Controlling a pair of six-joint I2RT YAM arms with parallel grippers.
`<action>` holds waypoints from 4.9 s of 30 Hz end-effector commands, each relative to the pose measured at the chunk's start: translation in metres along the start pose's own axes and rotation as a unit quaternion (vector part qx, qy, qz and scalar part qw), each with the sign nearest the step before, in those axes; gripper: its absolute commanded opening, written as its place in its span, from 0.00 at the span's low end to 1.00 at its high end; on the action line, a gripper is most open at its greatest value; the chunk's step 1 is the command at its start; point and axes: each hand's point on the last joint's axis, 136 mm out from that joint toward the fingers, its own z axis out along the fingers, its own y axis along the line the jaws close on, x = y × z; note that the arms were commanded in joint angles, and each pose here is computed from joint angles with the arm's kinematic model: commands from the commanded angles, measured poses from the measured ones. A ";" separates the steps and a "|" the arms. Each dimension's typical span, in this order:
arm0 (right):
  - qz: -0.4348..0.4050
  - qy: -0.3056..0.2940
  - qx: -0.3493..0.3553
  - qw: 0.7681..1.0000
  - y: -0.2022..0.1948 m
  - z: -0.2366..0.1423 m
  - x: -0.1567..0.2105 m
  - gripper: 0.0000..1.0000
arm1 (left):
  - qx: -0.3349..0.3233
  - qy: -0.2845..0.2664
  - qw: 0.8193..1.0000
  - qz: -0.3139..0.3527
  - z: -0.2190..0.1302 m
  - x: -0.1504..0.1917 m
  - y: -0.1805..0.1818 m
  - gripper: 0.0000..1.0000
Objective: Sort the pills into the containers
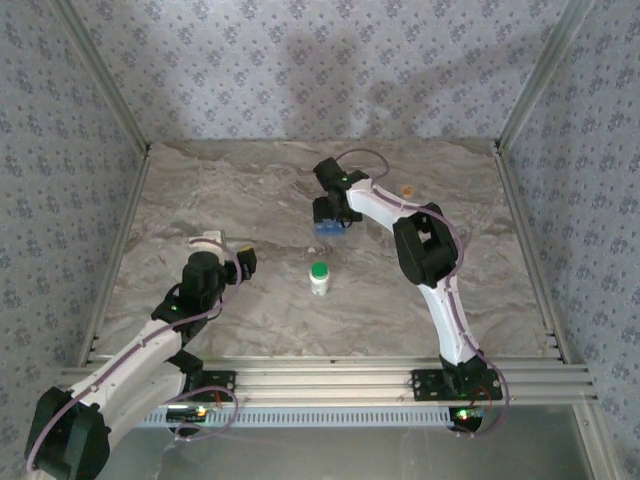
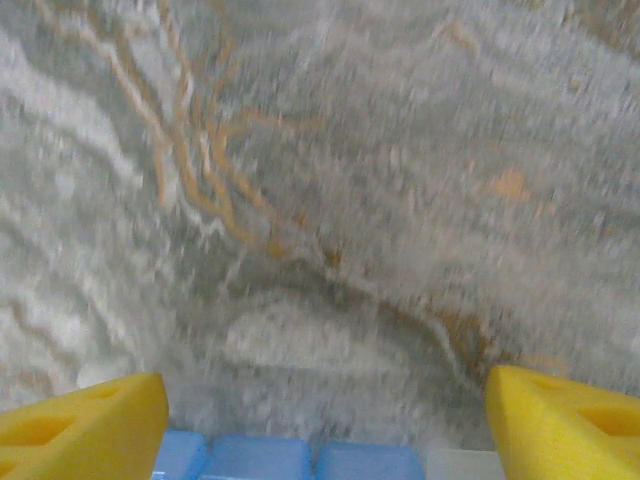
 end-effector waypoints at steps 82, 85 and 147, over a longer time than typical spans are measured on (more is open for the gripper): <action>0.009 0.067 -0.226 0.972 -0.058 -0.021 0.029 0.55 | 0.248 0.303 0.850 0.354 0.158 0.030 -0.183 0.62; 0.008 0.076 -0.221 0.972 -0.058 -0.015 0.032 0.54 | 0.246 0.311 0.846 0.356 0.159 0.034 -0.181 0.62; -0.006 0.135 -0.202 0.970 -0.068 0.011 0.055 0.46 | 0.335 0.367 0.696 0.519 0.186 0.080 -0.163 0.33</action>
